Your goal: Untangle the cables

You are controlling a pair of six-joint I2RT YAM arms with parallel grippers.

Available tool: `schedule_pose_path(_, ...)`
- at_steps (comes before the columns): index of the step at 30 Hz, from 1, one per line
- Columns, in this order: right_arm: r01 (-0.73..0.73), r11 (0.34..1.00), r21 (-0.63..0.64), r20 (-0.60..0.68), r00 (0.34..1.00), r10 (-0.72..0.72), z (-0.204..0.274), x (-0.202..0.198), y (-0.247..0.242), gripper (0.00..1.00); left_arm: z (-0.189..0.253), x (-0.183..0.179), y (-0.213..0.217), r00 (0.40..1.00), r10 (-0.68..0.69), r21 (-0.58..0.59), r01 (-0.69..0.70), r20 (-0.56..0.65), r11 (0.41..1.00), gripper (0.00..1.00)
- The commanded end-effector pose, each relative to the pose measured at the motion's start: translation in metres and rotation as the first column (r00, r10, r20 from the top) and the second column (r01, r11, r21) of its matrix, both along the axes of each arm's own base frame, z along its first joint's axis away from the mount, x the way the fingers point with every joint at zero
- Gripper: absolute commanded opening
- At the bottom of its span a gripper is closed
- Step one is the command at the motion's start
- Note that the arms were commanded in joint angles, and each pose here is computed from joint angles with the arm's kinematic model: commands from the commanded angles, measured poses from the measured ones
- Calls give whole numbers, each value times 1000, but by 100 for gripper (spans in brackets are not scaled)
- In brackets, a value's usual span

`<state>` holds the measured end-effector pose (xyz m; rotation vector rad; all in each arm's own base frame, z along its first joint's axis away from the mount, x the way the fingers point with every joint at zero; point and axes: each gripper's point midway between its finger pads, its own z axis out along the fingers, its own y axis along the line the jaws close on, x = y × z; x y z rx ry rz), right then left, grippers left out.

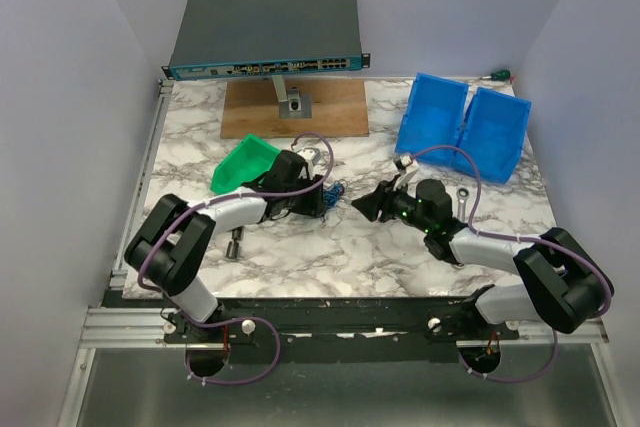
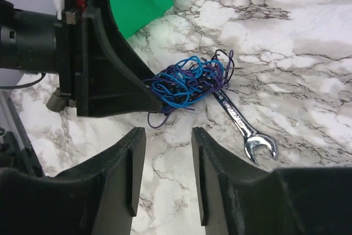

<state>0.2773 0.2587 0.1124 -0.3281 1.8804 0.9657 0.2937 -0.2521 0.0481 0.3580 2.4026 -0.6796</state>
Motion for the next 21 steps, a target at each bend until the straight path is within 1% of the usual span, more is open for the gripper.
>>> schedule_pose_path(1,31,999,-7,17,999,-31,3,8,-2,53,-14,-4,0,997,-18,56,22,-71,998,35)
schedule_pose_path(2,34,999,-9,14,999,-34,2,9,-1,58,-11,-5,-3,997,-37,42,40,-66,998,18)
schedule_pose_path(3,36,999,-12,9,999,-36,1,9,-1,62,-9,-7,-5,997,-54,30,56,-62,998,5)
schedule_pose_path(4,40,999,-14,6,999,-40,0,11,-1,67,-4,-8,-10,995,-82,2,82,-49,997,0)
schedule_pose_path(6,45,999,-16,2,999,-45,-1,13,-1,74,7,-15,-20,989,-147,-68,146,-19,987,0)
schedule_pose_path(9,71,997,-14,-3,997,-71,-2,16,-3,81,25,-29,-35,970,-239,-176,241,35,954,0)
schedule_pose_path(13,75,997,0,-13,997,-75,-2,16,-2,80,51,-46,-50,937,-331,-302,349,112,887,0)
schedule_pose_path(15,71,997,7,-14,997,-71,-1,15,-1,79,60,-53,-54,923,-356,-346,384,143,856,0)
schedule_pose_path(17,75,997,11,-16,997,-75,0,15,-2,79,67,-56,-55,917,-359,-363,397,172,843,0)
schedule_pose_path(21,73,997,14,-30,997,-72,-2,15,-1,80,74,-58,-53,911,-355,-371,409,208,834,0)
